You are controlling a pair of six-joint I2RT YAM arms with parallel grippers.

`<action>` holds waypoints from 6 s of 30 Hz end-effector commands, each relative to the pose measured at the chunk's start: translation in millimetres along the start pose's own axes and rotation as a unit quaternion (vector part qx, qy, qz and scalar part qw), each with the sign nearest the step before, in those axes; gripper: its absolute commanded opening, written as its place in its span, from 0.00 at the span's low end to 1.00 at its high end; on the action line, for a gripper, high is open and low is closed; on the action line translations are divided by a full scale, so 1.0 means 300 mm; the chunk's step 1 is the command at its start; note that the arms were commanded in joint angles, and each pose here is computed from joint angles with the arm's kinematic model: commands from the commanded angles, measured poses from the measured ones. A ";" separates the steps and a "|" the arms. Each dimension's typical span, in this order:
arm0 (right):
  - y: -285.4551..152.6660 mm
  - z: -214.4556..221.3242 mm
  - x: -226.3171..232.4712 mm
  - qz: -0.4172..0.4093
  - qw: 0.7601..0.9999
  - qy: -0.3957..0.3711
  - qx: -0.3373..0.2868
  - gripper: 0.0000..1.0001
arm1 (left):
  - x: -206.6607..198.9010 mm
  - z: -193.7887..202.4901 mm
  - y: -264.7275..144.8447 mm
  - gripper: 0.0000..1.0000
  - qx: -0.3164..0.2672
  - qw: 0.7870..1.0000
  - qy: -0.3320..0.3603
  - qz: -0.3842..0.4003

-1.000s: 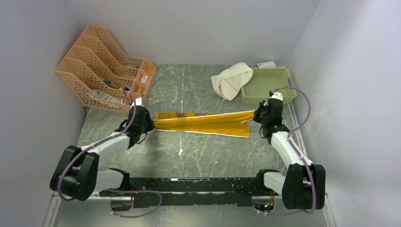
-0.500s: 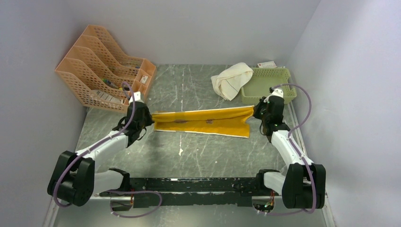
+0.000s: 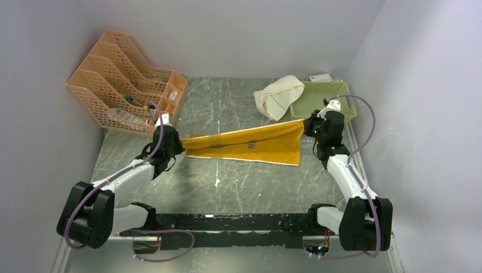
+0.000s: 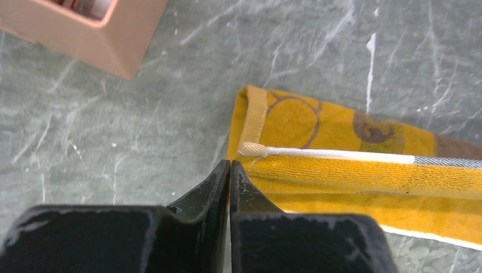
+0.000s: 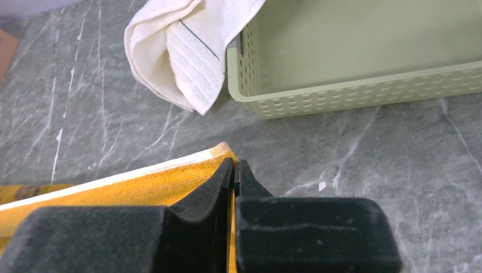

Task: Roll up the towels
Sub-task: Fold the towel at the center of the board.

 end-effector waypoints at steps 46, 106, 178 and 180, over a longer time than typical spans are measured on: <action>0.056 0.002 0.012 -0.049 0.991 -0.111 -0.051 0.00 | -0.795 0.157 -0.108 1.00 0.314 0.832 0.143 0.434; -0.043 0.070 0.043 -0.077 0.993 -0.079 -0.037 0.00 | -1.107 0.801 0.201 0.07 0.034 0.890 0.114 0.441; -0.102 0.220 0.066 -0.061 0.994 0.030 0.081 0.00 | -0.996 0.772 0.145 0.11 0.149 0.807 0.060 0.568; -0.102 0.228 0.069 -0.064 0.993 0.035 0.095 0.00 | -0.992 0.763 0.102 0.10 0.172 0.786 0.059 0.591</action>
Point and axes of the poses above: each gripper's point midway between its finger pads, its own y axis out along the fingers, its own x axis along the line the jaws close on, z = x × y, the point moved 10 cm from there along -y, back along the fingers, and after that the axes turned 15 degrees about -y, right-handed, at the moved point
